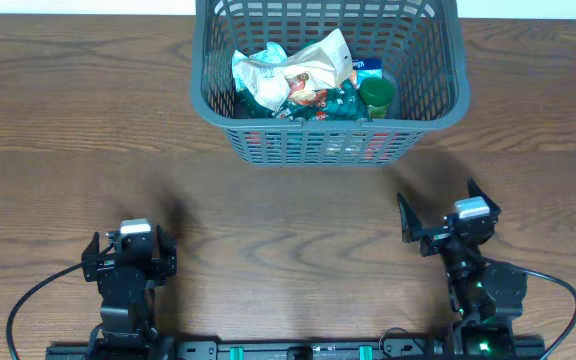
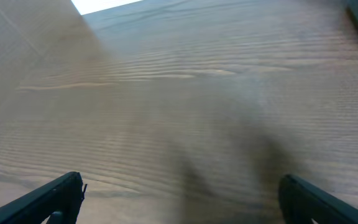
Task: Pack container
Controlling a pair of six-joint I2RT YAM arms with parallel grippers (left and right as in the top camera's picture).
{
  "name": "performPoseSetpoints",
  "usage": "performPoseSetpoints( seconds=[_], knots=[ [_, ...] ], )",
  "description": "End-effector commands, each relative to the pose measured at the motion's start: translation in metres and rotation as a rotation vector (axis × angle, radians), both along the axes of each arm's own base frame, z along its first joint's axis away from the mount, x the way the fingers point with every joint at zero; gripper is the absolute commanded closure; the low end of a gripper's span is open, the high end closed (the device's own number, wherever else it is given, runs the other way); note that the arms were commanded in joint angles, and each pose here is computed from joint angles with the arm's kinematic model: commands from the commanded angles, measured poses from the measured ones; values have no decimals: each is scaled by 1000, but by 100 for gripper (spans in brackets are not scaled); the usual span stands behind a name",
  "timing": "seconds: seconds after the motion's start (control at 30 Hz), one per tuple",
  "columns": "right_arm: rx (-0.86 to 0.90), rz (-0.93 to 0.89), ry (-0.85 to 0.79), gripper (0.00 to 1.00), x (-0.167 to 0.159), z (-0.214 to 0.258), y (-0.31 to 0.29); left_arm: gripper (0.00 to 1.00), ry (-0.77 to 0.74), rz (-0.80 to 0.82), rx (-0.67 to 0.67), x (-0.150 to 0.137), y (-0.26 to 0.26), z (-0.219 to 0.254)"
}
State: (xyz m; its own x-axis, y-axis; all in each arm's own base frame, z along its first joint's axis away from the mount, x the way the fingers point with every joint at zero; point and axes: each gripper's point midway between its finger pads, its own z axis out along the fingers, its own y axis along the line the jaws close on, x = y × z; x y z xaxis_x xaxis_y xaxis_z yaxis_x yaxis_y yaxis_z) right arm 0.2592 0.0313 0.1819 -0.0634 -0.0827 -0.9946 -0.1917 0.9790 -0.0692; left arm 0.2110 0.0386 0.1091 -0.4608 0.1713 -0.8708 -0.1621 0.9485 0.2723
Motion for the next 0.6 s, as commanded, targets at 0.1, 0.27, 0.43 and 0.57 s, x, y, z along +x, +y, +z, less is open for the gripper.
performPoseSetpoints(
  seconds=[0.1,0.27,0.43,0.57],
  knots=[
    [-5,6,-23,1,0,-6,0,1,16,10,22,-1,3,-8],
    [-7,-10,-23,1,0,-7,-2,1,16,10,22,-1,3,-8],
    [-9,-30,-28,1,1,-6,-6,1,16,10,22,-1,3,-8],
    [-9,-36,-53,1,-2,-5,-7,1,16,10,22,-1,3,-8]
  ],
)
